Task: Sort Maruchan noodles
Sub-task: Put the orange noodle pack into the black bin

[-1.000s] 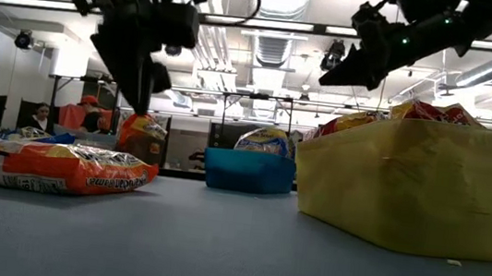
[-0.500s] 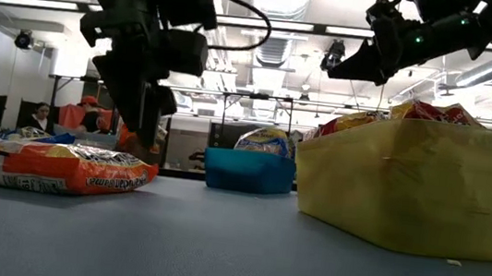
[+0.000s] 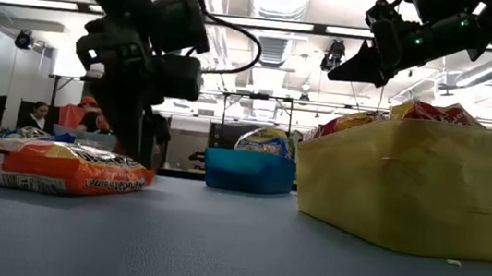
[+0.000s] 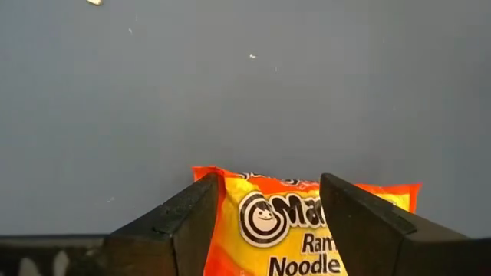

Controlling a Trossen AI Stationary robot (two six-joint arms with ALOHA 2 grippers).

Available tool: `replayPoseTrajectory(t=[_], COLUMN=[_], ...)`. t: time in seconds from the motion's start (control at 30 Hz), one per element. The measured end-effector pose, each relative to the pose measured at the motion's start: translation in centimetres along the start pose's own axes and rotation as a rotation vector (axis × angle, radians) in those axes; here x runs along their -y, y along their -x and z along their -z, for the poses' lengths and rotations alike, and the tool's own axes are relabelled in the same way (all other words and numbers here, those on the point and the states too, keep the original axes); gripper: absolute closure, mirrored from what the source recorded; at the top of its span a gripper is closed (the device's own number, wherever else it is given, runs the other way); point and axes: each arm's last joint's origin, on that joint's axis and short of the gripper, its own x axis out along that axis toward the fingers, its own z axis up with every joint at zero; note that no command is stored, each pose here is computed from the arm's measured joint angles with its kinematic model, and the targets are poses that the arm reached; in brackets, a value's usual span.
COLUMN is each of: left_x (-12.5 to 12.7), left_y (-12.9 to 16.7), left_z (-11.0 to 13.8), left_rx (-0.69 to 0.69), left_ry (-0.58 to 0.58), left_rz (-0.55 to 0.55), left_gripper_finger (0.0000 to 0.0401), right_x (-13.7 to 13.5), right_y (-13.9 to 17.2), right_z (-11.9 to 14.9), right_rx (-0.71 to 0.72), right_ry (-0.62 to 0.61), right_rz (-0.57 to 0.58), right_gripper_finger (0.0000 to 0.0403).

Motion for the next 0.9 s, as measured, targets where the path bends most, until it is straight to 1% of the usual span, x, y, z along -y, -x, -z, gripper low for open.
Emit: replayPoseTrajectory(t=[0.17, 0.3, 0.47, 0.6, 0.8, 0.9], left_x=[-0.5, -0.4, -0.5, -0.9, -1.1, -1.2], left_y=[-0.6, -0.3, 0.0, -0.1, -0.3, -0.5], left_z=[0.7, 0.7, 0.8, 1.2, 1.6, 1.7], left_rx=[0.043, 0.059, 0.069, 0.061, 0.055, 0.057], left_ry=[0.047, 0.058, 0.033, 0.038, 0.023, 0.024], left_rz=[0.044, 0.063, 0.025, -0.001, -0.006, 0.012], left_gripper_finger=[0.0195, 0.0197, 0.0197, 0.0198, 0.0199, 0.0212], right_x=[0.0, 0.0, 0.0, 0.0, 0.0, 0.0], right_y=[0.0, 0.0, 0.0, 0.0, 0.0, 0.0], right_z=[0.0, 0.0, 0.0, 0.0, 0.0, 0.0], right_rx=[0.001, 0.000, 0.001, 0.001, 0.001, 0.001], right_ry=[0.002, 0.002, 0.003, 0.002, 0.002, 0.002], right_rz=[0.000, 0.000, 0.000, 0.000, 0.000, 0.000], right_gripper_finger=[0.0394, 0.0394, 0.0394, 0.0394, 0.0394, 0.0394])
